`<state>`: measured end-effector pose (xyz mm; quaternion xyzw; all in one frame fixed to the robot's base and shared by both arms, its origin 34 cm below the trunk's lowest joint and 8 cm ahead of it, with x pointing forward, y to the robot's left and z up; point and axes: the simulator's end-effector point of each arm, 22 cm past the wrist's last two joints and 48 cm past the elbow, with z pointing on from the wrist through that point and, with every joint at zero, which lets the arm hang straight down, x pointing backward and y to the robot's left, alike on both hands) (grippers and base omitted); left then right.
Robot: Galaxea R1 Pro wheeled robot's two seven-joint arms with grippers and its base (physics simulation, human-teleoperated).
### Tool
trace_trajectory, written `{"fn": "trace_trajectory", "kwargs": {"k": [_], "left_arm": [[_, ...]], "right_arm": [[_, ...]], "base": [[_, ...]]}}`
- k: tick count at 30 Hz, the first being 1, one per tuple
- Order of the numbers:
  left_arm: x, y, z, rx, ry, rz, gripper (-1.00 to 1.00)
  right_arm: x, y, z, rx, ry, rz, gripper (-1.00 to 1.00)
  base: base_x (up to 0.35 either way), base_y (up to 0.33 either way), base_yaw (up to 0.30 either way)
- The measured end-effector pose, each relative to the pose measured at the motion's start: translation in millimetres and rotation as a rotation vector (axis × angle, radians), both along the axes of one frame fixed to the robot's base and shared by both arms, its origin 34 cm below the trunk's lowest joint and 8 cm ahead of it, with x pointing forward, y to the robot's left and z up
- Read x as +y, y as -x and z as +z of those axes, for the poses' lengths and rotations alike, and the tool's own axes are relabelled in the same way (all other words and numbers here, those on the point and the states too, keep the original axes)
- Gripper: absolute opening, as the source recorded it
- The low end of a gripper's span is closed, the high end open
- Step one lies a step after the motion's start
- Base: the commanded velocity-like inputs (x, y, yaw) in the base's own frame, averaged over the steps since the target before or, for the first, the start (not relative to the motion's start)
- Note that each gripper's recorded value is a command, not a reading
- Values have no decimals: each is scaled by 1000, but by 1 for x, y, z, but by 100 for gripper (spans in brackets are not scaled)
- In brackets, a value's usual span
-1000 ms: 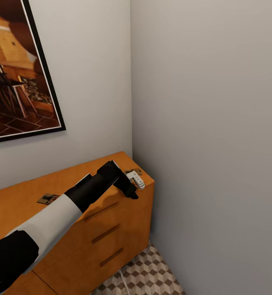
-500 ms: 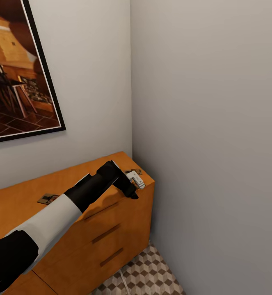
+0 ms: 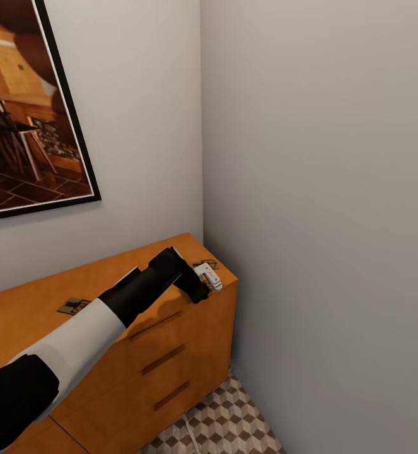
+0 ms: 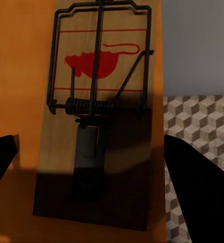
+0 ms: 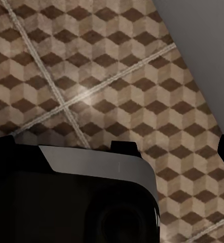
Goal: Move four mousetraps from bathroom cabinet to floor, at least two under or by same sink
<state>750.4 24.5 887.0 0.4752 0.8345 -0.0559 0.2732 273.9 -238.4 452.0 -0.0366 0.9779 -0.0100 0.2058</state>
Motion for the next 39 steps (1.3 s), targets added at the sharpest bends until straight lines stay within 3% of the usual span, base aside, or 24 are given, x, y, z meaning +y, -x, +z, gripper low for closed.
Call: {"fn": "trace_trajectory", "kwargs": {"k": [29,32,35,39], "left_arm": [[0,1,0,5,2,2,-100],[-7,6,3,24,30,-3,-100],[-11,2,16,-31,26,-23,-100],[-16,2,25,-47,41,-35,-100]], "right_arm": [[0,0,0,0,1,-1,100],[0,0,0,0,1,-1,100],[0,0,0,0,0,-1,100],[0,0,0,1,1,0,100]], "base": [[0,0,0],[0,0,0],[0,0,0],[0,0,0]]}}
